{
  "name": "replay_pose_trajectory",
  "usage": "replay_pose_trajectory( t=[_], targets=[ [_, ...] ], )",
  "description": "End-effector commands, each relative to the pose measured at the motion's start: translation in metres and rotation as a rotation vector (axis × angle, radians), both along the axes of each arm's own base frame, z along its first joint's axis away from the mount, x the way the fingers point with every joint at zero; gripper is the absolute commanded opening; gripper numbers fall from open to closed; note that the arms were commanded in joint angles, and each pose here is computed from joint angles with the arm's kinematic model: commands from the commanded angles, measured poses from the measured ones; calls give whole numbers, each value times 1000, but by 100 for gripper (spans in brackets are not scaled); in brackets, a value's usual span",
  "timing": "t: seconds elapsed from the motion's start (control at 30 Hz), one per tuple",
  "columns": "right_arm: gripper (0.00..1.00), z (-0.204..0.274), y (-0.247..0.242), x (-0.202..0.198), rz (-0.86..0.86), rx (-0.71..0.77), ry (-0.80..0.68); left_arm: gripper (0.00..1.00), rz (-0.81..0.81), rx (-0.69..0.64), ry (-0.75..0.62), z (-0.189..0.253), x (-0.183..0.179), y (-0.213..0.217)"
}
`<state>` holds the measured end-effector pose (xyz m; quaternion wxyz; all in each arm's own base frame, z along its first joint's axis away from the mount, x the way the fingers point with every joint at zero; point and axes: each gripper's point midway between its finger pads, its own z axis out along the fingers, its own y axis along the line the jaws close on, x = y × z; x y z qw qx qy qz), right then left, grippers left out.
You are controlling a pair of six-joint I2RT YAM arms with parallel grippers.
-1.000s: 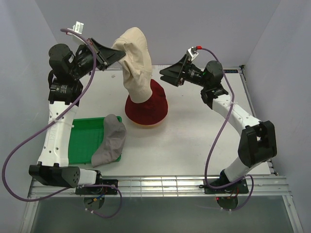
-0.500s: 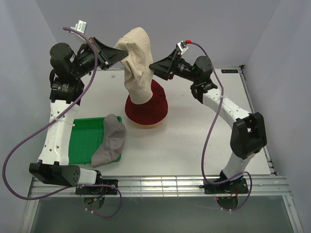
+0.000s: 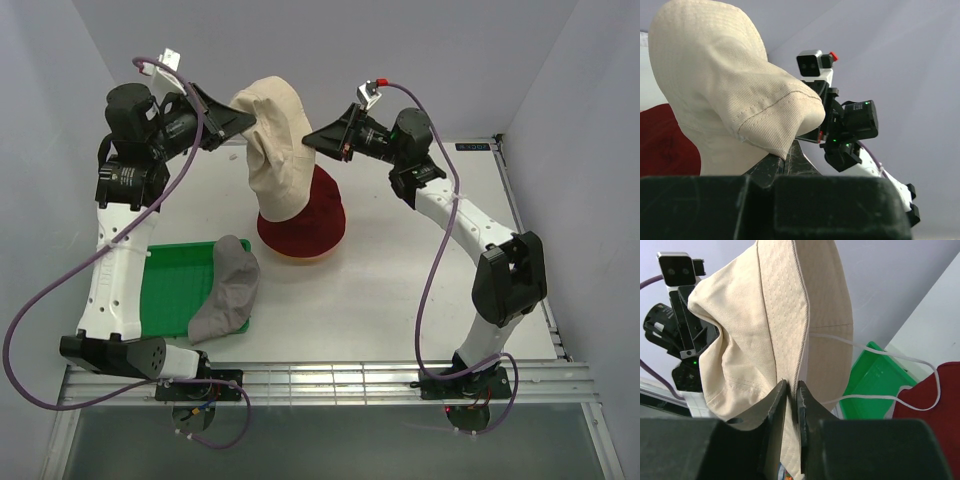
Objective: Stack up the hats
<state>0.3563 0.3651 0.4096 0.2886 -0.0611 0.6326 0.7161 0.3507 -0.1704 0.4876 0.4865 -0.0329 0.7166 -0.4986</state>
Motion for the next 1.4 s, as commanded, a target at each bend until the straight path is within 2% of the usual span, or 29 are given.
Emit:
replay_pose_trajectory(
  t=[0.0,0.07,0.2,0.3,0.57,1.07,1.2,1.37],
  targets=[
    [20,24,-2,-8,-10,-12,-80,0,93,108,32,-14,-2,16],
    [15,20,-2,-5,-30,-51,-92,0,156,162,83,-29,3,26],
    [9,-8,-4,5,-70,-195,-21,3,229,245,164,-56,12,41],
    [8,-26,-9,13,-119,-302,-17,3,240,268,200,-72,14,44],
    [8,-76,-26,31,-196,-455,23,3,202,276,272,-100,26,35],
    [8,-126,-70,50,-278,-528,103,7,105,304,342,-138,31,-1],
    [8,-137,-79,51,-280,-515,129,13,101,309,347,-143,32,-4],
    [8,-151,-83,52,-268,-481,168,29,104,314,345,-147,34,-3]
  ],
)
